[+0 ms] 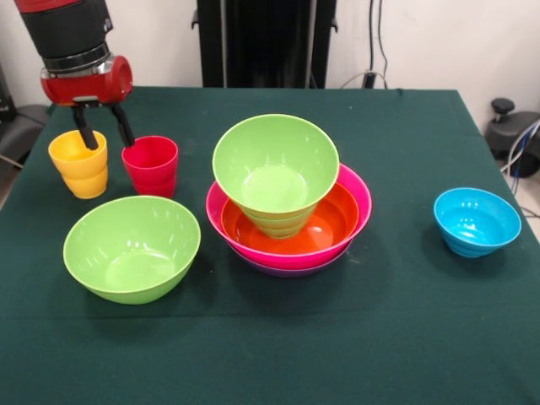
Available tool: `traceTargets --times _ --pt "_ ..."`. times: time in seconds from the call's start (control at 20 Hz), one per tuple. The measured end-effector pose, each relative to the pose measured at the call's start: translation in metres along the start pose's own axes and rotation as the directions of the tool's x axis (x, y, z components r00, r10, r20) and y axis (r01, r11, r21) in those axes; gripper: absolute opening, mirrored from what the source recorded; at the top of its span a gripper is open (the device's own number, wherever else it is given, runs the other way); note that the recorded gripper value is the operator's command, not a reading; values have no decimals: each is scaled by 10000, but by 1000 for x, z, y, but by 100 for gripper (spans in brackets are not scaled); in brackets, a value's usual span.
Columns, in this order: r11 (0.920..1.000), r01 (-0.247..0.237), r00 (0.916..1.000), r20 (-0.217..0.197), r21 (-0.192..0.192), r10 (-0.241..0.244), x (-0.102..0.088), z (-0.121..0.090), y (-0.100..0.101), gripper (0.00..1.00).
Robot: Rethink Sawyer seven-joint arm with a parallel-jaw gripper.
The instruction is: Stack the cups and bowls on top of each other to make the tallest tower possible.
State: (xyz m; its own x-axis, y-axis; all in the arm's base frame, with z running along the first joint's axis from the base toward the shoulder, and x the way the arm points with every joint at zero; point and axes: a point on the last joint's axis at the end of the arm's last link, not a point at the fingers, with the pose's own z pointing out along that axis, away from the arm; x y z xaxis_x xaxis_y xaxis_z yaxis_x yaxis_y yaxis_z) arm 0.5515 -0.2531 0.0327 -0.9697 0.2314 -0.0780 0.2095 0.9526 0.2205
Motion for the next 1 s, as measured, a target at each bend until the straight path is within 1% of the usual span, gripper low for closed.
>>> traceTargets --times 0.1,0.15,0.2,1.0 --pt "10000 -32 9999 -154 6 32 2 -1 -2 100" --pt "10000 -54 9996 -295 12 54 4 -1 -4 100" --pt "10000 -58 9994 -334 10 58 4 -1 -4 100" --pt "9999 -116 9992 -370 -20 115 6 0 -6 100"
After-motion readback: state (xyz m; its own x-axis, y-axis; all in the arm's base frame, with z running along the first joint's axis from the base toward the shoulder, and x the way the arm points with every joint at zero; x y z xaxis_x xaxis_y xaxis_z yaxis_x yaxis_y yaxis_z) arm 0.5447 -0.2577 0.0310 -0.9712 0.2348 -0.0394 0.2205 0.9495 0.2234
